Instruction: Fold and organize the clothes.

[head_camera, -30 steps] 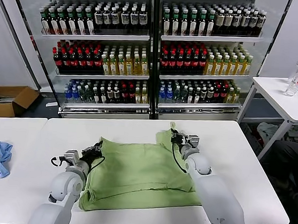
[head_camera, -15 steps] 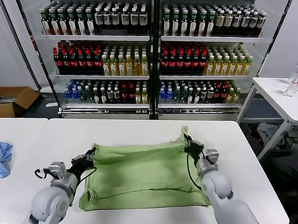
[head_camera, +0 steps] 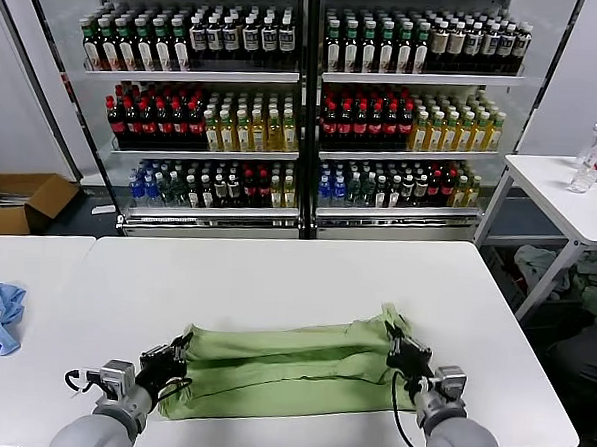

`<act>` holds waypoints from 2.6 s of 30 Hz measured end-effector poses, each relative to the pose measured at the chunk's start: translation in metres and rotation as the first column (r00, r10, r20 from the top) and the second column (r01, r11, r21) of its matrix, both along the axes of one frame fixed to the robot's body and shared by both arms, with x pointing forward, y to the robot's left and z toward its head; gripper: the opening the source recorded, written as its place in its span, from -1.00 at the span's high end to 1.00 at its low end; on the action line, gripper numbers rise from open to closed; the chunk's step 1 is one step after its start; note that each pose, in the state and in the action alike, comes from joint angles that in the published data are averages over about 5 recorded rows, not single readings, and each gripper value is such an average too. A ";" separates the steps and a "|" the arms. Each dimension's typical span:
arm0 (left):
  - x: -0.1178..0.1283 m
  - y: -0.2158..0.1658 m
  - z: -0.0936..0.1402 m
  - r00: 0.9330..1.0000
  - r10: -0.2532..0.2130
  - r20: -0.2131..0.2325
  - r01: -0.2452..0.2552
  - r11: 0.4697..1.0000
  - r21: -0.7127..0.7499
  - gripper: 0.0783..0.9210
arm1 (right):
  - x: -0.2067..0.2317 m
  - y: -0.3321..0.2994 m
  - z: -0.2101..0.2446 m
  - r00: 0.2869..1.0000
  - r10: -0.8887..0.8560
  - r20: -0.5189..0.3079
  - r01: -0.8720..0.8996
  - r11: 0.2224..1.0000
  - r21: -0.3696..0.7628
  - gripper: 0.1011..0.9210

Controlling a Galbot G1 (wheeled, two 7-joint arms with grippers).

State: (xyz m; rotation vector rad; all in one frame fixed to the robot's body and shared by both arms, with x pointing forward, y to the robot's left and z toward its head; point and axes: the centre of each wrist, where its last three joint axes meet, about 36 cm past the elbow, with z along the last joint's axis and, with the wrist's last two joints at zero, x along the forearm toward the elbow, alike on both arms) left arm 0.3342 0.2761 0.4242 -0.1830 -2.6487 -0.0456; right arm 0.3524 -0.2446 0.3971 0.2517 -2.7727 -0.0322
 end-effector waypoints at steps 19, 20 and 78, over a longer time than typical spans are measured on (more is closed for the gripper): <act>-0.047 -0.049 -0.022 0.978 0.170 0.124 -0.189 0.968 0.163 -0.43 | -0.048 -0.008 0.005 0.999 -0.006 -0.052 0.001 0.996 -0.094 -0.56; -0.048 -0.053 -0.025 0.977 0.175 0.121 -0.194 0.967 0.164 -0.49 | -0.049 -0.009 0.004 0.998 -0.008 -0.055 0.002 0.995 -0.096 -0.62; -0.036 0.020 0.036 0.926 0.334 0.177 -0.250 0.891 -0.379 0.91 | -0.061 -0.027 0.028 1.000 0.000 -0.005 -0.001 0.995 -0.098 -0.76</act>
